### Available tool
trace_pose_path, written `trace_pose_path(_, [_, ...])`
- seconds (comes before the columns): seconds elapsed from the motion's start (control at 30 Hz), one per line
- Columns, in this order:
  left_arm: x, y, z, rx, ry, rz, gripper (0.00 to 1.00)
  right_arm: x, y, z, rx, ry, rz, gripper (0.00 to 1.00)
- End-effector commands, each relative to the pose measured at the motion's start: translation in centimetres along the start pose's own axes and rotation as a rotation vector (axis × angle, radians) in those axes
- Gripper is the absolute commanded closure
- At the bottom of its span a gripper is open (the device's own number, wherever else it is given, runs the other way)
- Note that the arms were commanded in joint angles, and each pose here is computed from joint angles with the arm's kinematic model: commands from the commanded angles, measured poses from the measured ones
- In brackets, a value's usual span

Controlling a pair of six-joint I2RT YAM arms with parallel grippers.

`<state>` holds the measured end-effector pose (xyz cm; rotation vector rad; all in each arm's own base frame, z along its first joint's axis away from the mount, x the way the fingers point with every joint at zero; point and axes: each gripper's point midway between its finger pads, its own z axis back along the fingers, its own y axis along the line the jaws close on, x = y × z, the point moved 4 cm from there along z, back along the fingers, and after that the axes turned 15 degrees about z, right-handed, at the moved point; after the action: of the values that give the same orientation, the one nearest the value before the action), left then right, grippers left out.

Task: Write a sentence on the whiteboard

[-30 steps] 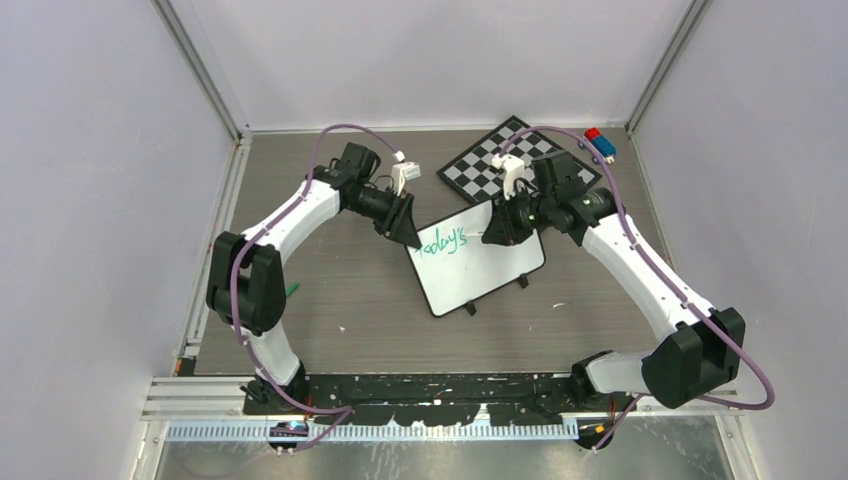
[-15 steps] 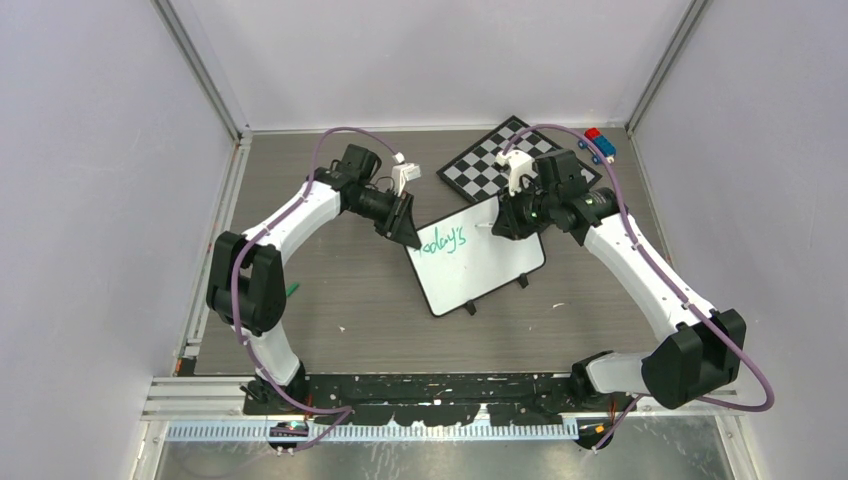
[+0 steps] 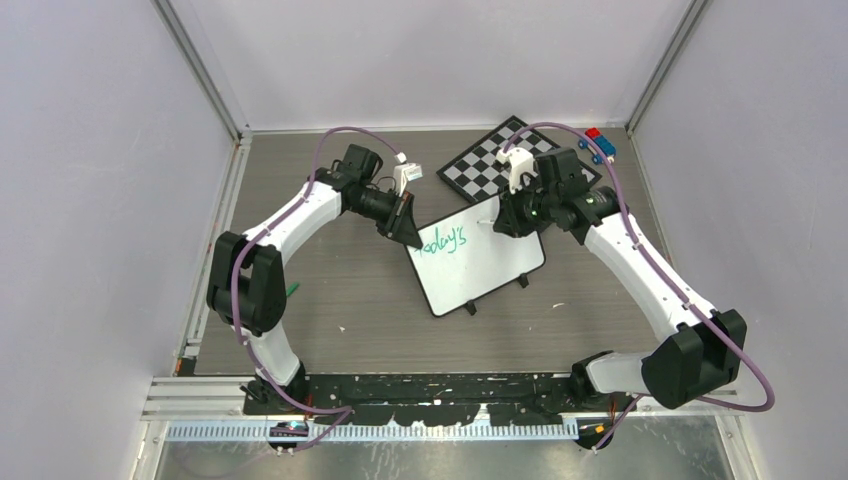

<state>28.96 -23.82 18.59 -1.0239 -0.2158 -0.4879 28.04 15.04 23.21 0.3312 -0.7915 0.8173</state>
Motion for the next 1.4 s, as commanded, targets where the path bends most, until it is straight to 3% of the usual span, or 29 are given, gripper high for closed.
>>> trace_pose_path(0.0, [0.7, 0.0, 0.2, 0.026, -0.036, -0.048, 1.00, 2.7, -1.1, 0.8, -0.052, -0.083, 0.040, 1.00])
trace_pose_path(0.7, [0.7, -0.3, 0.0, 0.031, -0.037, -0.064, 1.00, 2.9, -0.7, -0.7, -0.023, -0.051, 0.043, 1.00])
trace_pose_path(1.37, [0.5, -0.2, 0.0, 0.038, -0.034, -0.063, 1.00, -1.9, 0.7, -1.2, 0.005, 0.070, 0.046, 1.00])
